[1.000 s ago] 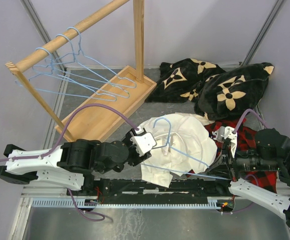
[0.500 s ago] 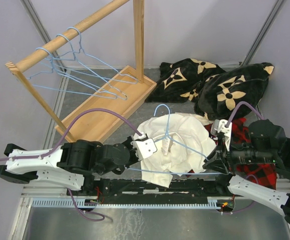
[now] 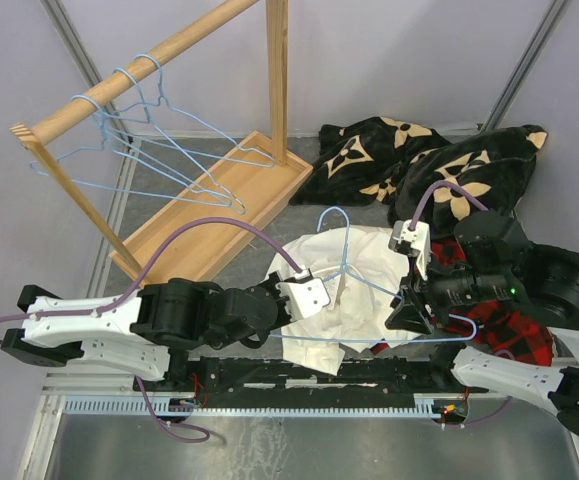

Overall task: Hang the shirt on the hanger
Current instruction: Pick up the hanger from the clothesline.

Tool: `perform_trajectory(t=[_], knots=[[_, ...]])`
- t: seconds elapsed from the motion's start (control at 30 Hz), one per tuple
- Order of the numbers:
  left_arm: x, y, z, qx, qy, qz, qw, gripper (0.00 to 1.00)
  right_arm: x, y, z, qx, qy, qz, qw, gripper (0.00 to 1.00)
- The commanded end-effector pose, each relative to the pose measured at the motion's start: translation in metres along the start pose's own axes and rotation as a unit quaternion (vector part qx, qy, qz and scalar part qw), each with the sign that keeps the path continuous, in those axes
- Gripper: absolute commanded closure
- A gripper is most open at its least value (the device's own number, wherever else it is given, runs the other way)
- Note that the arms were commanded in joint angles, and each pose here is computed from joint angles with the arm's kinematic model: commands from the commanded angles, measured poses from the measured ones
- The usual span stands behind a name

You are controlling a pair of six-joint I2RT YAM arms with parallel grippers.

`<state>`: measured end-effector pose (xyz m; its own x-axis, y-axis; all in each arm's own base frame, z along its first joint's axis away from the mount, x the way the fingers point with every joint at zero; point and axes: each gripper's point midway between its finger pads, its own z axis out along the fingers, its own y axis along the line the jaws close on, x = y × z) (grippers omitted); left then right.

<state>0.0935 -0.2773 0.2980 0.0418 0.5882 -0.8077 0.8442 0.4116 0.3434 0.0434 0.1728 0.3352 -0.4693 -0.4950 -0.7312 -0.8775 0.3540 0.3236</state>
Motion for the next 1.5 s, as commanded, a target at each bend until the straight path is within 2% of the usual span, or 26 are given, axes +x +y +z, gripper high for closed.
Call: perform_trajectory(t=[0.0, 0.17, 0.47, 0.5, 0.57, 0.6, 0.63, 0.73, 0.93, 0.97, 1.1, 1.27, 1.47], knots=[[-0.022, 0.010, -0.005, -0.008, -0.034, 0.004, 0.999, 0.97, -0.019, 0.004, 0.002, -0.006, -0.035, 0.008, 0.999, 0.48], [-0.022, 0.010, -0.007, -0.008, -0.040, -0.001, 0.999, 0.97, -0.025, -0.001, 0.005, 0.007, -0.053, 0.027, 0.998, 0.51], [-0.019, 0.003, -0.002, 0.005, -0.033, 0.000, 0.999, 0.97, -0.036, -0.006, 0.002, 0.025, -0.102, 0.039, 0.994, 0.69], [-0.019, 0.003, -0.002, 0.004, -0.033, 0.001, 0.999, 0.97, -0.037, -0.005, 0.000, 0.025, -0.107, 0.039, 0.993, 0.73], [-0.019, 0.003, -0.001, 0.001, -0.032, -0.001, 0.999, 0.97, -0.038, -0.002, -0.002, 0.018, -0.114, 0.035, 0.993, 0.97], [-0.018, 0.004, -0.001, -0.002, -0.031, -0.004, 1.000, 0.97, -0.038, 0.000, -0.002, 0.013, -0.118, 0.032, 0.992, 1.00], [-0.019, 0.003, 0.000, -0.003, -0.031, -0.009, 0.999, 0.94, -0.037, 0.001, -0.002, 0.008, -0.120, 0.029, 0.992, 1.00], [-0.023, 0.009, 0.000, -0.024, -0.043, -0.041, 0.998, 0.70, -0.031, -0.006, -0.001, 0.024, -0.123, 0.021, 0.992, 1.00], [-0.033, 0.017, -0.006, -0.046, -0.104, -0.153, 0.982, 0.40, -0.006, -0.057, -0.011, 0.165, -0.126, 0.010, 0.978, 1.00], [-0.032, 0.021, -0.008, -0.057, -0.114, -0.193, 0.973, 0.26, 0.001, -0.066, -0.015, 0.190, -0.132, 0.002, 0.973, 1.00], [-0.021, 0.024, -0.005, -0.080, -0.115, -0.246, 0.959, 0.21, 0.011, -0.084, -0.027, 0.247, -0.142, -0.003, 0.958, 1.00], [0.009, 0.016, 0.015, -0.120, -0.074, -0.299, 0.944, 0.22, 0.014, -0.102, -0.061, 0.325, -0.187, 0.002, 0.927, 1.00], [0.048, 0.004, 0.041, -0.175, -0.045, -0.378, 0.908, 0.25, 0.019, -0.110, -0.080, 0.367, -0.202, 0.014, 0.908, 1.00]])
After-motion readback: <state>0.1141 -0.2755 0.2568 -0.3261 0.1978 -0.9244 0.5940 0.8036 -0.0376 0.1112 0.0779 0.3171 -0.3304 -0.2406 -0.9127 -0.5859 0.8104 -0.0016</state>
